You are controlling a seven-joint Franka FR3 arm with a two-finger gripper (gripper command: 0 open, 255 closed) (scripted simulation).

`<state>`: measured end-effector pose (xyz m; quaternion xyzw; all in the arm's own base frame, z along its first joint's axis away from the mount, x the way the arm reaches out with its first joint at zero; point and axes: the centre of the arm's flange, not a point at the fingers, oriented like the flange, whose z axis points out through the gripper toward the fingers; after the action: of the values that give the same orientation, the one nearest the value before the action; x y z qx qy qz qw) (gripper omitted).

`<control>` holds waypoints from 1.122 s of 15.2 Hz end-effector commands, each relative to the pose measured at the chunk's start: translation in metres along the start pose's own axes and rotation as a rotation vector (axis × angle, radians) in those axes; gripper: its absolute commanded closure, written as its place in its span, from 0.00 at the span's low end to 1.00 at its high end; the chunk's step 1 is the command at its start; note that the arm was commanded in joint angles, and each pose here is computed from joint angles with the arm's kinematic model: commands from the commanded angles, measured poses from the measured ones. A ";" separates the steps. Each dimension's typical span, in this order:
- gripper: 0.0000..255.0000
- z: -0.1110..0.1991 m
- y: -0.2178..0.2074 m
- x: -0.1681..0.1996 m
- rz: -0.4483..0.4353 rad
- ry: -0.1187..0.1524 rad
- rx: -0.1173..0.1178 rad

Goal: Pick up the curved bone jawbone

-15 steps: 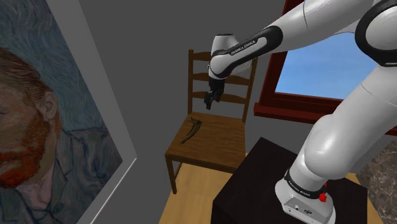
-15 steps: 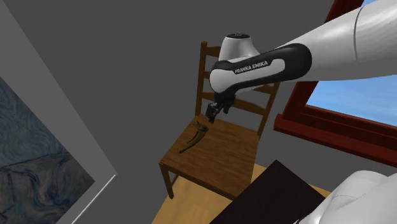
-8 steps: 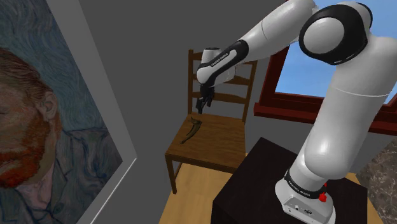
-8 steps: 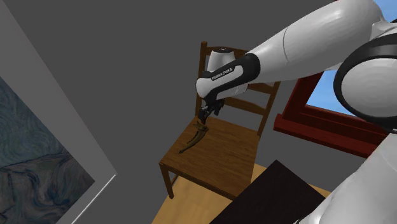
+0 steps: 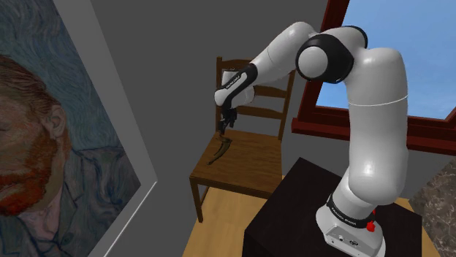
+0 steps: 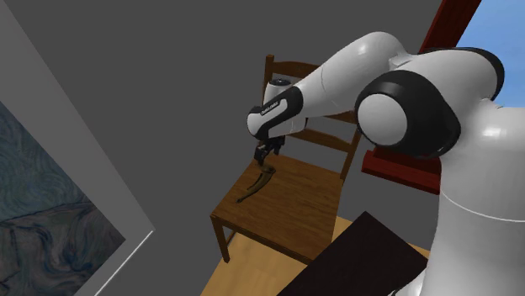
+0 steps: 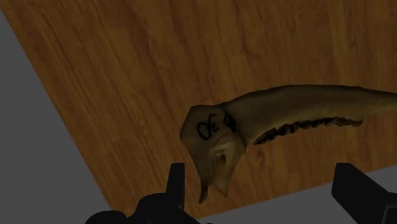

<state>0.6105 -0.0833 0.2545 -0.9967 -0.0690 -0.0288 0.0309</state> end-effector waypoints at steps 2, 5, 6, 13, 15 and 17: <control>0.00 0.032 0.011 0.023 -0.009 -0.002 0.001; 0.00 0.050 0.016 0.033 -0.013 -0.003 0.002; 0.00 0.055 0.016 0.033 -0.013 -0.003 0.002; 0.00 0.085 0.018 0.031 -0.013 -0.003 0.002; 1.00 0.085 0.018 0.031 -0.013 -0.003 0.002; 1.00 0.085 0.018 0.031 -0.013 -0.003 0.002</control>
<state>0.6480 -0.0911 0.1714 -0.9962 -0.0757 -0.0280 0.0315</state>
